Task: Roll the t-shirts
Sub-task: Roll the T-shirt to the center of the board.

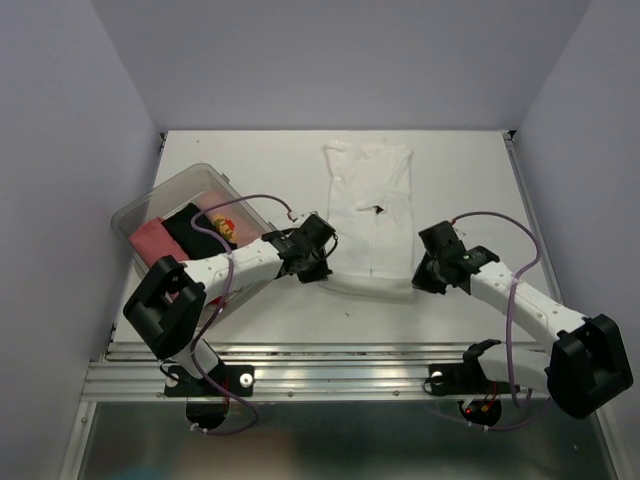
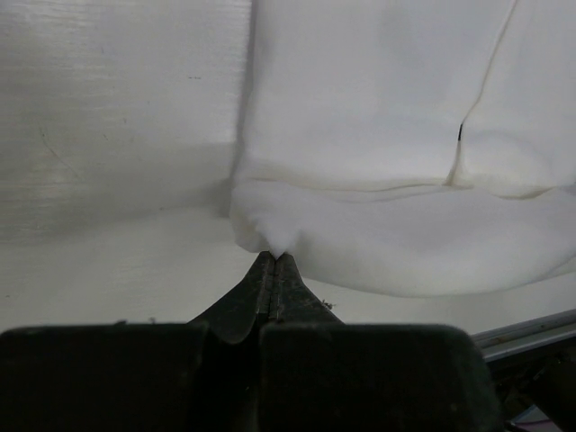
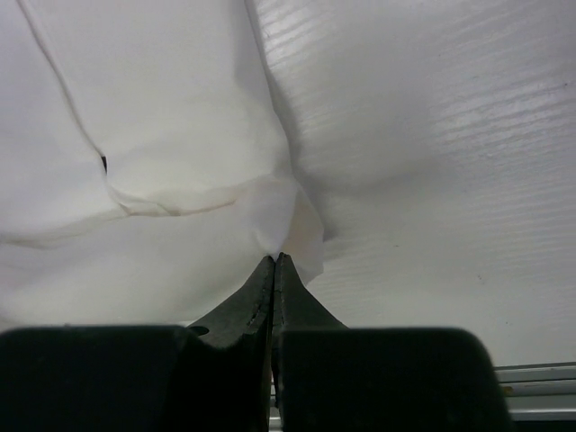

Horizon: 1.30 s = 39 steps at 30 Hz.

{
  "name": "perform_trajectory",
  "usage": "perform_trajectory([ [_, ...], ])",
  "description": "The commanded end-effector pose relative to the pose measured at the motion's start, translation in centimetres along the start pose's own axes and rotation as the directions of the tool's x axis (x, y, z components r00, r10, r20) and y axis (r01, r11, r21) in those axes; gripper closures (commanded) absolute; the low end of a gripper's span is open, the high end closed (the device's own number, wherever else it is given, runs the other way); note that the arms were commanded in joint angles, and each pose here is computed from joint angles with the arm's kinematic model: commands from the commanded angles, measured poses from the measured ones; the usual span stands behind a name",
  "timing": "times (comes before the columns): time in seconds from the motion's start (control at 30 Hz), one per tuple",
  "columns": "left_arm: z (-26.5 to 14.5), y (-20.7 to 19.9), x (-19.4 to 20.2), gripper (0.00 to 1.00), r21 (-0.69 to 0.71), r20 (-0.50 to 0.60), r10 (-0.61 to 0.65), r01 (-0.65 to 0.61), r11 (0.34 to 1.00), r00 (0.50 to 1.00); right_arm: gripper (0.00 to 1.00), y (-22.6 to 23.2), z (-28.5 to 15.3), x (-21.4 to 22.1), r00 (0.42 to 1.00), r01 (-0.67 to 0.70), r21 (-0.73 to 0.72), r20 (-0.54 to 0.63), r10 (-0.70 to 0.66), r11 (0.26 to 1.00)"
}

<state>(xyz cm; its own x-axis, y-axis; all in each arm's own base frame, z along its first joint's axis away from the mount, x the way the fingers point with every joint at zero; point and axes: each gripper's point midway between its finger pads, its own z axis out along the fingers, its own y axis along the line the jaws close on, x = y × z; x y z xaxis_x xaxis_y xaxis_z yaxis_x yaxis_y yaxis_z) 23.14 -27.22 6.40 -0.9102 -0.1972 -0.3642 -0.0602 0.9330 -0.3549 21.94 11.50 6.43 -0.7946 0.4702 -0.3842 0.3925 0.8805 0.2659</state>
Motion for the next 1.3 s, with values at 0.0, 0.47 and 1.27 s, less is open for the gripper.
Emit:
perform_trajectory([
  [0.0, -0.1, 0.0, -1.9, 1.0, -0.023, 0.032, 0.017, -0.016, 1.0, 0.999, 0.99, 1.1, -0.4, -2.4, 0.996, 0.027, 0.001, 0.082, -0.027, 1.0],
  [0.47, 1.8, -0.2, -3.9, 1.0, -0.067, 0.055, 0.013, -0.009, 0.998, 0.998, 0.97, 1.9, 1.5, -4.3, 0.989, 0.052, 0.05, 0.134, -0.058, 0.997],
  [1.27, -2.9, -1.8, -8.4, 0.33, -0.106, 0.209, 0.061, -0.039, 0.994, 0.976, 0.62, 4.1, 1.4, -7.4, 0.971, 0.098, 0.042, 0.217, -0.105, 0.994],
])
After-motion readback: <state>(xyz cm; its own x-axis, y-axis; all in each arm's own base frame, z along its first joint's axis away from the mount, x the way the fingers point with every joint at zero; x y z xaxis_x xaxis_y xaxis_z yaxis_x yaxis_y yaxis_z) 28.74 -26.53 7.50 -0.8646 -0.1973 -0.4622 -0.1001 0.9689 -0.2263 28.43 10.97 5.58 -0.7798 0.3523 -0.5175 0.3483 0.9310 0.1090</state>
